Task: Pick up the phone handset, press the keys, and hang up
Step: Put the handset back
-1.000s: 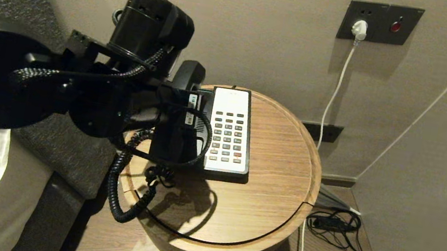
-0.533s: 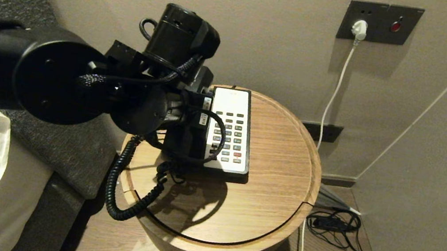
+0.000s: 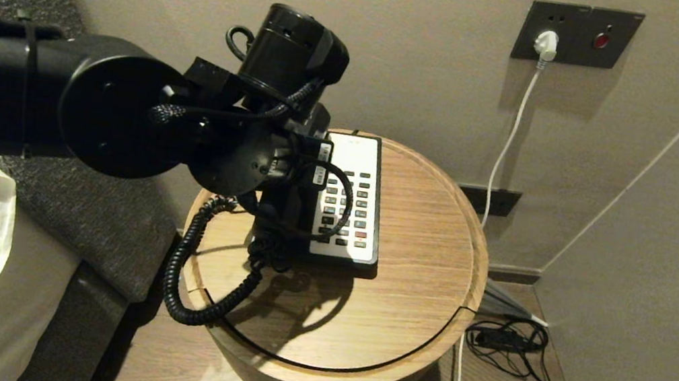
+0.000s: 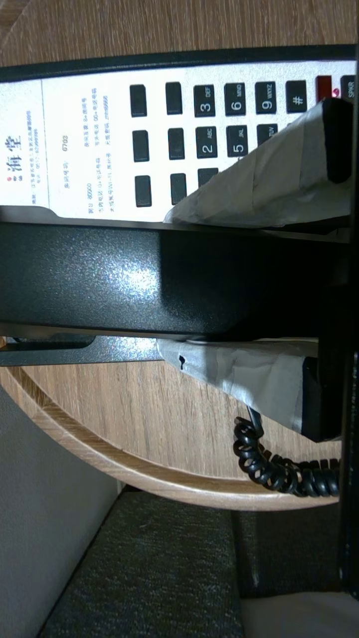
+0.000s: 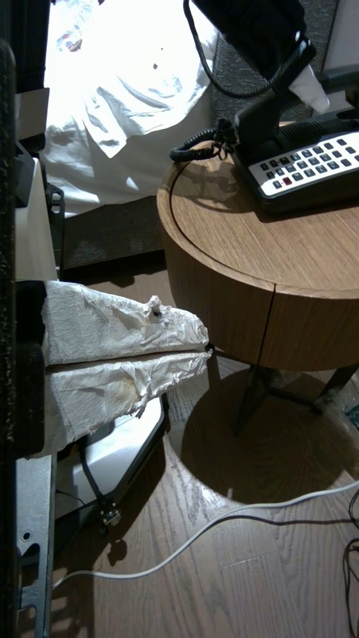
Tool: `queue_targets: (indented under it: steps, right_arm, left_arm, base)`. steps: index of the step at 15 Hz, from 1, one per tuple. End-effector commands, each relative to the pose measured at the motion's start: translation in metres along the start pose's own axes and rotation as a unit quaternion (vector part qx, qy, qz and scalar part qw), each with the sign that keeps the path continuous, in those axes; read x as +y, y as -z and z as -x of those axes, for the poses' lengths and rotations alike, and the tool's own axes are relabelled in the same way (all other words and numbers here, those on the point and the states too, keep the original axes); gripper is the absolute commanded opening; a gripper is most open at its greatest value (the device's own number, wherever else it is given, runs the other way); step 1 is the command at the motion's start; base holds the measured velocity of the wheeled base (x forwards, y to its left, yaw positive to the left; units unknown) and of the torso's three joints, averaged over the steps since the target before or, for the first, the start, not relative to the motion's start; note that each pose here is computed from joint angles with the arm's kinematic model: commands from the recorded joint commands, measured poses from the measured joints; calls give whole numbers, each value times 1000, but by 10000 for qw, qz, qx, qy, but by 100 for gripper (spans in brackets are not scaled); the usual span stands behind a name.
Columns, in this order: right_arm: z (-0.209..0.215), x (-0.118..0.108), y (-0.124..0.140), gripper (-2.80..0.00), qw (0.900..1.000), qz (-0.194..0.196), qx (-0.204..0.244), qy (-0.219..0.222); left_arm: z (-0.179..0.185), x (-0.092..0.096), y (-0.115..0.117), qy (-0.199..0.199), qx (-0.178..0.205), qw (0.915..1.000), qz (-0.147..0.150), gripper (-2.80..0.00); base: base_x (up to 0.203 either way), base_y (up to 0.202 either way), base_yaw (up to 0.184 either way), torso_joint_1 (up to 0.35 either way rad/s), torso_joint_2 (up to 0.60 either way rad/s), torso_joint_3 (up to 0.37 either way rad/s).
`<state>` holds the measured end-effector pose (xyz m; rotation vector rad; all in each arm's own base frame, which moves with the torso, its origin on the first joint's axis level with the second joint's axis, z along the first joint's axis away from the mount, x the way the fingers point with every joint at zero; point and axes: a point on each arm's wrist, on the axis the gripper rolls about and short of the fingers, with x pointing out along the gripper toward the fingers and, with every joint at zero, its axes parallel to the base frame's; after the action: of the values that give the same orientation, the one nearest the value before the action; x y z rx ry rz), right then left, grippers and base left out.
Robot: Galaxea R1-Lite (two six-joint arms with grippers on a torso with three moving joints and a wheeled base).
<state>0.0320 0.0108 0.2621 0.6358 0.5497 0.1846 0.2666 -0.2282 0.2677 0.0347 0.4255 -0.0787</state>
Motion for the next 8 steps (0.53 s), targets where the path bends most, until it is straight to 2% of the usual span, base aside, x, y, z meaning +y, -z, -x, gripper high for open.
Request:
queue_targets:
  steps: [1, 8]
  right_arm:
    - [-3, -2, 2, -280, 10000, -28, 79, 50]
    - [-7, -6, 7, -280, 9999, -11, 126, 89]
  left_arm:
    - [-1, -1, -2, -24, -7, 10000, 33, -280]
    - [-14, -7, 9, -77, 181, 9998, 42, -280]
  base:
    - [0, 0, 0, 0, 0, 0]
    - [0, 0, 0, 0, 0, 0]
